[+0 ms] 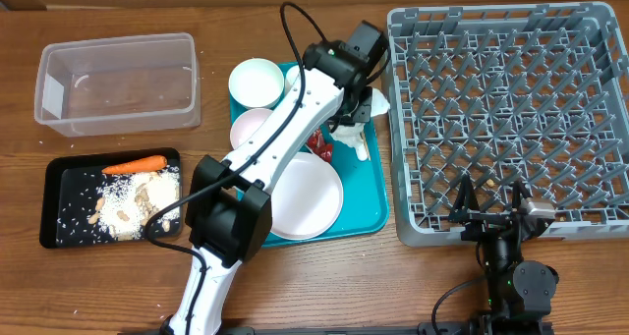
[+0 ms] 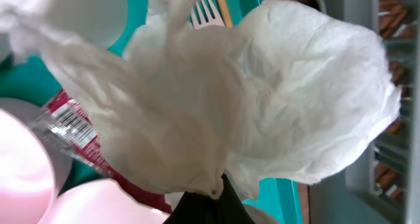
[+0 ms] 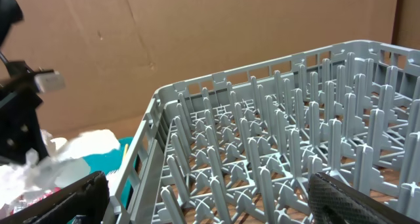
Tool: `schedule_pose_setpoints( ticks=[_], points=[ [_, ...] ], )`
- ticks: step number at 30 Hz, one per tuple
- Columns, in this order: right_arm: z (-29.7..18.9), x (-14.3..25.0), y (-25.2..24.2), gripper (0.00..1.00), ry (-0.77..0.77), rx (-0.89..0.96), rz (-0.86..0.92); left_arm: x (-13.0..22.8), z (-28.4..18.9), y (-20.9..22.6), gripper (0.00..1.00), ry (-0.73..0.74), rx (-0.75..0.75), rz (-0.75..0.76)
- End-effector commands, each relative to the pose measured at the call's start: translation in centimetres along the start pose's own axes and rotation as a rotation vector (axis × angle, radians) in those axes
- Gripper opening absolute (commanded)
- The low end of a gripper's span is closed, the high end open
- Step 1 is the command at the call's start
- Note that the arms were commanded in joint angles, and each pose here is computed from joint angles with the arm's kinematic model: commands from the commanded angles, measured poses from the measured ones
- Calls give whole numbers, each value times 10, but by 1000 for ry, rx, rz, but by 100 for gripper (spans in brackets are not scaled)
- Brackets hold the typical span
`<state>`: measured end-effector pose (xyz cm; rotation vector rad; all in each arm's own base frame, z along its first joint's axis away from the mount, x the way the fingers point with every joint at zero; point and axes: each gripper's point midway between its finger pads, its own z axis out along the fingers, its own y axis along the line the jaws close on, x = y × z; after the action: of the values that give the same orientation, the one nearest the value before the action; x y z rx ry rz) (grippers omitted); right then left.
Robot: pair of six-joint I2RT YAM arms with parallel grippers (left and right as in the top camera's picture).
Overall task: Sort waste into correct bins and load items into the dishwasher rack
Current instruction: 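Carry the tissues left and drop them into the clear bin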
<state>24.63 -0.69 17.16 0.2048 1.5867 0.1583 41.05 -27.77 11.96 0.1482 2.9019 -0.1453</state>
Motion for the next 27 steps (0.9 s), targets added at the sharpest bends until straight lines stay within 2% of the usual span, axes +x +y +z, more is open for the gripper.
schedule_pose_setpoints(
  ticks=[1, 3, 9, 12, 13, 16, 17, 18, 20, 21, 22, 27],
  points=[
    [0, 2, 0, 100, -2, -4, -1, -20, -25, 4, 4, -49, 22, 3],
    [0, 2, 0, 100, -2, -4, -1, -34, -45, 22, 4, -77, 17, -8],
    [0, 2, 0, 100, -2, -4, -1, -79, -96, 136, 4, -191, -103, -201],
    [0, 2, 0, 100, -2, -4, -1, -92, -106, 210, 4, -233, -181, -337],
    [0, 2, 0, 100, -2, -4, -1, -96, -108, 258, 4, -248, -208, -428],
    [0, 2, 0, 100, -2, -4, -1, -91, -101, 333, 5, -236, -207, -577],
    [0, 2, 0, 100, -2, -4, -1, -88, -97, 346, 13, -223, -196, -607],
    [0, 2, 0, 100, -2, -4, -1, -84, -93, 358, 33, -207, -184, -633],
    [0, 2, 0, 100, -2, -4, -1, -75, -88, 377, 85, -180, -156, -680],
    [0, 2, 0, 100, -2, -4, -1, -69, -87, 387, 96, -165, -143, -693],
    [0, 2, 0, 100, -2, -4, -1, -66, -87, 392, 100, -155, -133, -689],
    [0, 2, 0, 100, -2, -4, -1, -57, -90, 393, 100, -126, -68, -625]
  ],
)
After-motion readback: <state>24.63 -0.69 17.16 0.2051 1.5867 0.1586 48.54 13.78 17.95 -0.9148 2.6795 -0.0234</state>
